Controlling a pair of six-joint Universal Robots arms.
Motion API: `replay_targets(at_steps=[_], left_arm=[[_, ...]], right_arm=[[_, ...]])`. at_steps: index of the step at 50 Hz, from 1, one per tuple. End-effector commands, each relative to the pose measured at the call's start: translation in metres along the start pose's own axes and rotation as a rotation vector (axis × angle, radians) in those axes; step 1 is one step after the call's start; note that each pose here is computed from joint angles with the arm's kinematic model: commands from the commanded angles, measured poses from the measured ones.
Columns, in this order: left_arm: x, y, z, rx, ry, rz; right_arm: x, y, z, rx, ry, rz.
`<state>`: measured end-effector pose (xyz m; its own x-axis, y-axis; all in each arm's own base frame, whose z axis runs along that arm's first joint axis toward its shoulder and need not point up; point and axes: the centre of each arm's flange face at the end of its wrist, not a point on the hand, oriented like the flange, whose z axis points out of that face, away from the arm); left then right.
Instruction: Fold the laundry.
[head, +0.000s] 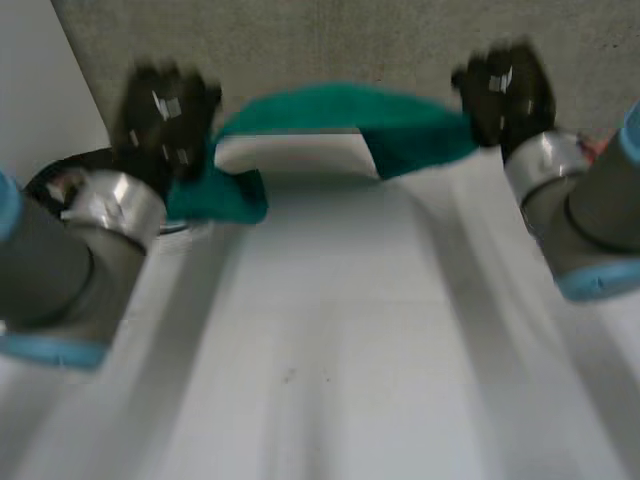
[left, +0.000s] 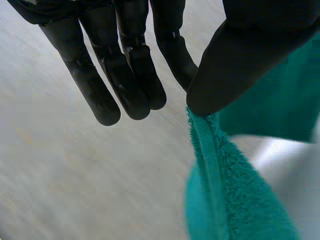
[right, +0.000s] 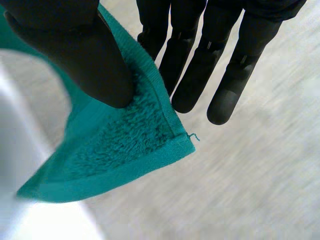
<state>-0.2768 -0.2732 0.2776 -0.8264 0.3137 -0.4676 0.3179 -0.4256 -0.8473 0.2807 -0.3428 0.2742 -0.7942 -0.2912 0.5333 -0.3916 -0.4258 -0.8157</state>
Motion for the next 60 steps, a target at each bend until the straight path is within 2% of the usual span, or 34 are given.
replay_targets(at_steps=[1,8,13,20,29,34,45,60], left_arm=[[0.049,0.066,-0.040,-0.236,0.154,-0.032],[0.057,0.080,-0.052,-0.311,0.196,-0.043],[0.053,0.082,-0.052,-0.329,0.195,-0.043],[0.019,0.098,-0.046,-0.387,0.121,-0.041],[-0.008,0.128,-0.058,-0.470,0.250,-0.136],[-0.024,0.139,-0.053,-0.461,0.256,-0.159],[-0.019,0.172,-0.045,-0.497,0.298,-0.169],[-0.007,0.187,-0.037,-0.506,0.339,-0.159]], right_arm=[[-0.043,0.077,-0.049,-0.286,-0.160,0.041],[-0.039,0.109,-0.075,-0.418,-0.162,0.058],[-0.029,0.106,-0.080,-0.433,-0.140,0.065],[-0.016,0.114,-0.081,-0.455,-0.115,0.072],[-0.007,0.118,-0.079,-0.462,-0.092,0.063],[-0.006,0.119,-0.078,-0.464,-0.087,0.064],[-0.008,0.121,-0.081,-0.474,-0.096,0.066],[-0.010,0.123,-0.083,-0.482,-0.103,0.066]])
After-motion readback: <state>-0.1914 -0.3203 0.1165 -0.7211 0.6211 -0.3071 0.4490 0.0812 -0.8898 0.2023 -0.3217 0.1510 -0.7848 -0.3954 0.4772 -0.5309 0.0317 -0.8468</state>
